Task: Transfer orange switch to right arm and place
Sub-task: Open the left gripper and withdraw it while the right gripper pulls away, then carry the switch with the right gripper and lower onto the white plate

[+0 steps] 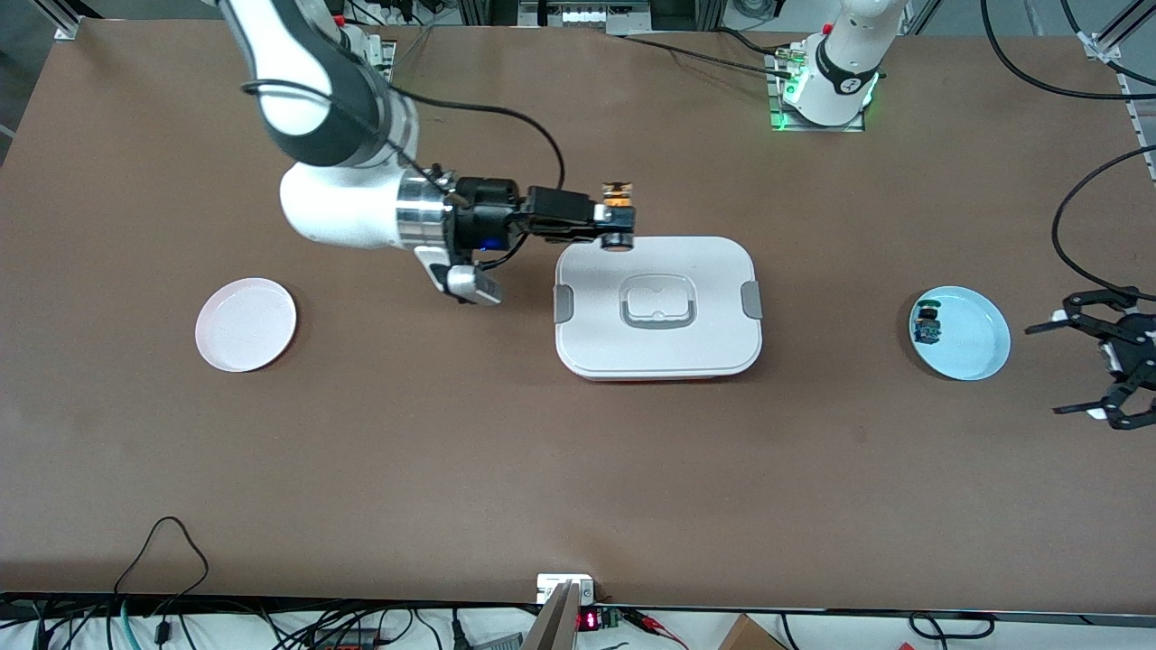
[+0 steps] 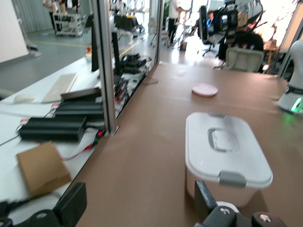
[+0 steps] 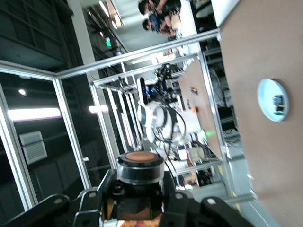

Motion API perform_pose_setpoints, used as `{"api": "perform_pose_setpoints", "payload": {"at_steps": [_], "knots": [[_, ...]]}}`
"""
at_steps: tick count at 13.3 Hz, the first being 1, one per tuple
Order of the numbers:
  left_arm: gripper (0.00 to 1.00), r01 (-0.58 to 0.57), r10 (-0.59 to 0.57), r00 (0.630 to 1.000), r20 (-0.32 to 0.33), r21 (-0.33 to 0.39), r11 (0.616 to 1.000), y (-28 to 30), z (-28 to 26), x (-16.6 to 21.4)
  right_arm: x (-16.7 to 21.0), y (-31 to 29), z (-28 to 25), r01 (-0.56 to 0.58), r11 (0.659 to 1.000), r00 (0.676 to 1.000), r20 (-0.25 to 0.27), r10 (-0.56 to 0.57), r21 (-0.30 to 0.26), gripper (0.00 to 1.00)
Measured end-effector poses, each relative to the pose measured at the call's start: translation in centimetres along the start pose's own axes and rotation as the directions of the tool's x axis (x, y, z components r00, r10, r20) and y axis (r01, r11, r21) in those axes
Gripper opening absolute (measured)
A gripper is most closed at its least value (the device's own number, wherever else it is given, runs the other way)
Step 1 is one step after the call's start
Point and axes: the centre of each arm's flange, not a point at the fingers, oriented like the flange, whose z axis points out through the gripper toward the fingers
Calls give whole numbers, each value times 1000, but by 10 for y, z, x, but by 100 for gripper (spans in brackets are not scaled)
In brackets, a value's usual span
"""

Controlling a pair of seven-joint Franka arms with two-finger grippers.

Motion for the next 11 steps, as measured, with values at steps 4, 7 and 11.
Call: {"api": "perform_pose_setpoints", "payload": {"at_steps": [4, 7, 11], "knots": [[100, 15, -23, 967, 252, 35, 999, -2, -30, 5, 12, 19, -65, 23, 994, 998, 67, -16, -105, 43], [100, 154, -190, 904, 384, 121, 981, -3, -43, 11, 17, 27, -96, 65, 971, 995, 88, -46, -230, 43], [100, 255, -338, 801, 495, 229, 940, -6, -31, 23, 17, 44, -141, 103, 918, 984, 173, -39, -382, 43]]}}
